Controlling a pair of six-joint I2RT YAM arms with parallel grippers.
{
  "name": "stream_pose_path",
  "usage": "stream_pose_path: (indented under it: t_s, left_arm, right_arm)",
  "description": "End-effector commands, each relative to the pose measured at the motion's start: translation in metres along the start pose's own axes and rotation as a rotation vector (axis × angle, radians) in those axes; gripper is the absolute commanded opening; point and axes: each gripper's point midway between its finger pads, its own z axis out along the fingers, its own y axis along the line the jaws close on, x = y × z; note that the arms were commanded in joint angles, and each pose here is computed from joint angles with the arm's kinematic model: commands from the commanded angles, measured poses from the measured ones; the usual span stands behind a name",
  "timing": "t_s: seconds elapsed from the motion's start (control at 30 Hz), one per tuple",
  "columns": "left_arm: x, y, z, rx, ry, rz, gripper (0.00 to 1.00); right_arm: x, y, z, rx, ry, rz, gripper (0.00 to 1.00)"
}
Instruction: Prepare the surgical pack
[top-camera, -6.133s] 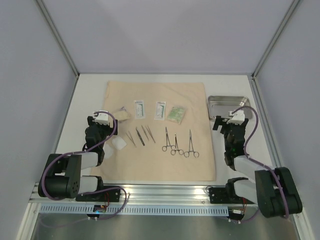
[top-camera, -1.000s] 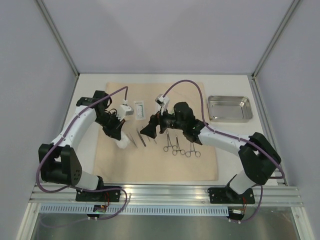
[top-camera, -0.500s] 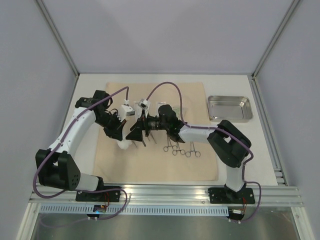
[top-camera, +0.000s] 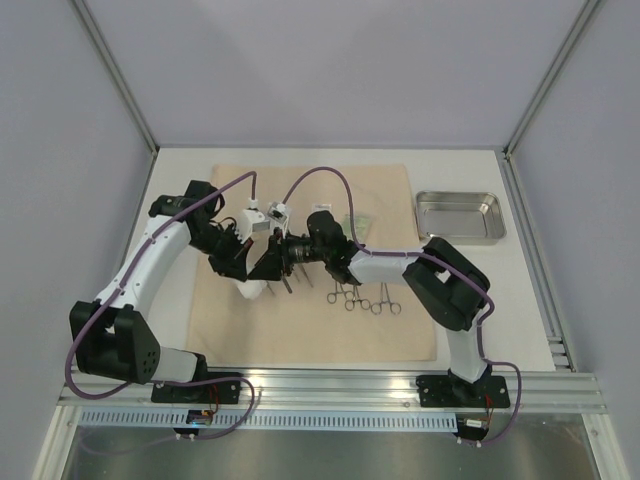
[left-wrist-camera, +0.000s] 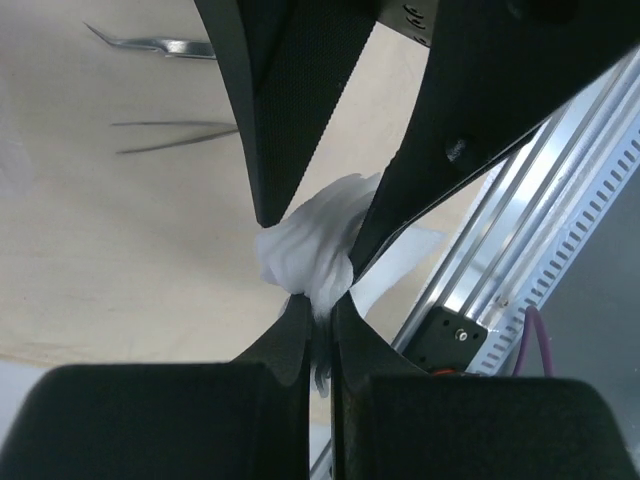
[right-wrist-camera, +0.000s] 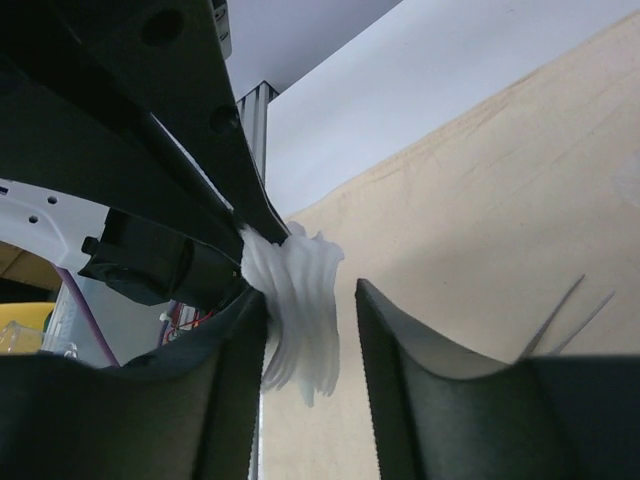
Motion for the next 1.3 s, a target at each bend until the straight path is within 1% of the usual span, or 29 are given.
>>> stream_pose_path:
  t_s: [0.0, 0.03, 0.07, 0.17, 0.2, 0.23, 0.27, 0.33, 0.37, 0.4, 0.47, 0.5, 0.57, 0.6, 0.67, 0.7, 0.73, 0.77, 0.8, 0.83, 0.87, 0.9, 0.97, 1.0, 1.1, 1.17, 1.27]
  left_arm:
    - [-0.014, -0.006, -0.009, 0.002, -0.056, 0.051, 0.00]
    - [-0.014, -0.006, -0.009, 0.003, -0.055, 0.048, 0.00]
    - [-0.015, -0.006, -0.009, 0.001, -0.057, 0.047, 0.00]
    - [-0.018, -0.004, -0.010, -0.006, -0.068, 0.041, 0.00]
    - [-0.018, -0.003, -0.010, -0.013, -0.067, 0.035, 0.00]
    - [-0.021, -0.001, -0.011, -0.027, -0.076, 0.035, 0.01]
    - [-0.024, 0.001, -0.013, -0.042, -0.082, 0.031, 0.23]
    - [-0.027, 0.006, -0.019, -0.085, -0.085, -0.001, 0.52]
    - [-0.033, 0.007, -0.025, -0.105, -0.099, -0.001, 0.92]
    - [-0.035, 0.008, -0.030, -0.130, -0.105, -0.022, 1.00]
    - [-0.042, 0.010, -0.039, -0.171, -0.127, -0.028, 1.00]
    - [-0.047, 0.014, -0.048, -0.214, -0.139, -0.024, 1.00]
    - [-0.054, 0.018, -0.061, -0.280, -0.165, -0.053, 1.00]
    - [-0.052, 0.025, -0.067, -0.335, -0.149, -0.072, 1.00]
    - [-0.051, 0.029, -0.077, -0.389, -0.145, -0.106, 1.00]
    - [-0.048, 0.032, -0.080, -0.420, -0.126, -0.120, 1.00]
    - [-0.045, 0.033, -0.080, -0.427, -0.116, -0.130, 1.00]
    - [-0.042, 0.032, -0.079, -0.425, -0.104, -0.143, 1.00]
    - [-0.040, 0.032, -0.079, -0.427, -0.095, -0.149, 1.00]
    - [-0.038, 0.032, -0.078, -0.425, -0.090, -0.153, 1.00]
    - [-0.034, 0.032, -0.074, -0.419, -0.081, -0.160, 1.00]
    - [-0.032, 0.032, -0.072, -0.417, -0.074, -0.162, 1.00]
    - [-0.029, 0.033, -0.068, -0.414, -0.066, -0.166, 1.00]
    - [-0.028, 0.033, -0.068, -0.414, -0.064, -0.167, 1.00]
    - [-0.026, 0.034, -0.066, -0.413, -0.054, -0.167, 1.00]
    - [-0.025, 0.034, -0.065, -0.410, -0.051, -0.169, 1.00]
    - [-0.021, 0.036, -0.062, -0.412, -0.040, -0.174, 1.00]
  right_arm:
    - [-0.015, 0.011, 0.004, -0.044, -0.025, -0.035, 0.38]
    - [-0.014, 0.012, 0.004, -0.047, -0.021, -0.033, 0.34]
    - [-0.014, 0.012, 0.005, -0.049, -0.018, -0.032, 0.24]
    - [-0.013, 0.013, 0.004, -0.050, -0.008, -0.025, 0.09]
    - [-0.011, 0.011, 0.003, -0.044, -0.002, -0.016, 0.07]
    - [-0.013, 0.014, 0.001, -0.043, -0.003, -0.019, 0.01]
    - [-0.014, 0.014, 0.000, -0.037, -0.004, -0.018, 0.00]
    - [-0.016, 0.003, -0.008, 0.017, -0.014, 0.004, 0.00]
    - [-0.023, 0.001, -0.014, 0.039, -0.031, 0.009, 0.01]
    - [-0.030, -0.012, -0.024, 0.091, -0.051, 0.041, 0.00]
    - [-0.042, -0.019, -0.041, 0.133, -0.087, 0.073, 0.00]
    - [-0.054, -0.035, -0.058, 0.185, -0.126, 0.114, 0.00]
    - [-0.069, -0.044, -0.084, 0.244, -0.178, 0.139, 0.01]
    - [-0.079, -0.065, -0.109, 0.322, -0.217, 0.180, 0.01]
    - [-0.095, -0.074, -0.146, 0.390, -0.276, 0.213, 0.00]
    - [-0.102, -0.095, -0.181, 0.467, -0.308, 0.254, 0.01]
    - [-0.112, -0.096, -0.203, 0.504, -0.322, 0.216, 0.01]
    - [-0.115, -0.104, -0.223, 0.548, -0.320, 0.206, 0.00]
    - [-0.108, -0.112, -0.244, 0.614, -0.279, 0.255, 0.00]
    - [-0.114, -0.127, -0.281, 0.698, -0.298, 0.254, 0.01]
    - [-0.110, -0.134, -0.301, 0.746, -0.260, 0.221, 0.00]
    - [-0.107, -0.142, -0.334, 0.812, -0.253, 0.272, 0.01]
    - [-0.100, -0.150, -0.364, 0.841, -0.242, 0.300, 0.00]
    - [-0.095, -0.158, -0.396, 0.884, -0.273, 0.353, 0.00]
    - [-0.082, -0.176, -0.435, 0.927, -0.293, 0.432, 0.00]
    - [-0.072, -0.191, -0.446, 0.930, -0.267, 0.494, 0.01]
    - [-0.058, -0.211, -0.455, 0.931, -0.211, 0.529, 0.00]
